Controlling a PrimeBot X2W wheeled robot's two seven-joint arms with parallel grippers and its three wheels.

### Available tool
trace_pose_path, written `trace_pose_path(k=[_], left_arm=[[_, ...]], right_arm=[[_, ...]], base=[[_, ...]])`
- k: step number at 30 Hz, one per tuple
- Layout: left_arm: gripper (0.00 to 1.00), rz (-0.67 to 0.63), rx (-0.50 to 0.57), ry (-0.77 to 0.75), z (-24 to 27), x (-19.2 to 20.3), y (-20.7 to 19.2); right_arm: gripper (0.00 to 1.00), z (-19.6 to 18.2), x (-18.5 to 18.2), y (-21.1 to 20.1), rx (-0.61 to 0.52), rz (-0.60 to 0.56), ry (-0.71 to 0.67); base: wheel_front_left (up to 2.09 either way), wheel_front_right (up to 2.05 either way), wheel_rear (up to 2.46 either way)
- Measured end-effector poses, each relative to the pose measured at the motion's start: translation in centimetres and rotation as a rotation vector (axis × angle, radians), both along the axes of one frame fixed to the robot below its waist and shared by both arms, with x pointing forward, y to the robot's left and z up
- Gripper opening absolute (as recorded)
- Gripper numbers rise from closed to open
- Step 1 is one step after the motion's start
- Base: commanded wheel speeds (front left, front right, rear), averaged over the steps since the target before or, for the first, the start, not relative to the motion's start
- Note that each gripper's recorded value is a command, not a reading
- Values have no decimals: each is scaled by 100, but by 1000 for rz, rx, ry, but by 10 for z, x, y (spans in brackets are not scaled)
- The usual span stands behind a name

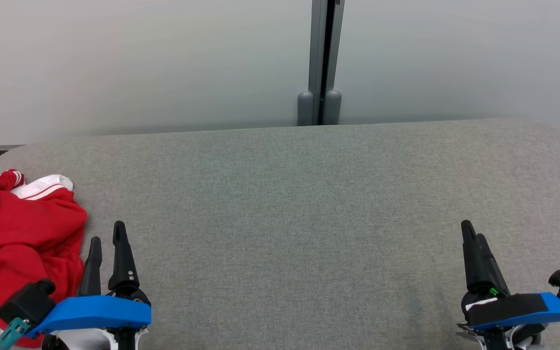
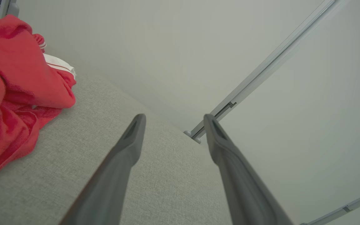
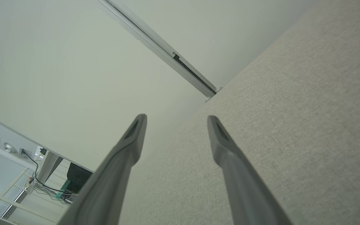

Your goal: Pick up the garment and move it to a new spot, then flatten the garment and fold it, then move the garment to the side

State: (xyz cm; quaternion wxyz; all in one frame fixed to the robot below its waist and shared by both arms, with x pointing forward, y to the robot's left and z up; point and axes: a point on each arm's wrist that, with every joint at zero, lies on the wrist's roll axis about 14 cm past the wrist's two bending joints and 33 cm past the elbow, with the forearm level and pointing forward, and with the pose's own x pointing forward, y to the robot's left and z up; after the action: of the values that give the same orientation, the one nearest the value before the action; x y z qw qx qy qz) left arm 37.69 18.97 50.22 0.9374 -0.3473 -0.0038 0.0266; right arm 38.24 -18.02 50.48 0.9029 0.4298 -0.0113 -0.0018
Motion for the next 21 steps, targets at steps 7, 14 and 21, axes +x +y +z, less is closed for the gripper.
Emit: trace_pose_path(k=[7, 14, 21], left_arm=[[100, 0, 106, 2, -2, -2, -1], [100, 0, 192, 0, -3, -4, 0], [100, -4, 269, 1, -5, -7, -1]], right_arm=[[100, -1, -1, 3, -87, 7, -4], [100, -1, -1, 6, -156, 15, -11], [100, -1, -1, 10, -215, 23, -22]], base=[[0, 0, 0], [0, 0, 0], [0, 0, 0]])
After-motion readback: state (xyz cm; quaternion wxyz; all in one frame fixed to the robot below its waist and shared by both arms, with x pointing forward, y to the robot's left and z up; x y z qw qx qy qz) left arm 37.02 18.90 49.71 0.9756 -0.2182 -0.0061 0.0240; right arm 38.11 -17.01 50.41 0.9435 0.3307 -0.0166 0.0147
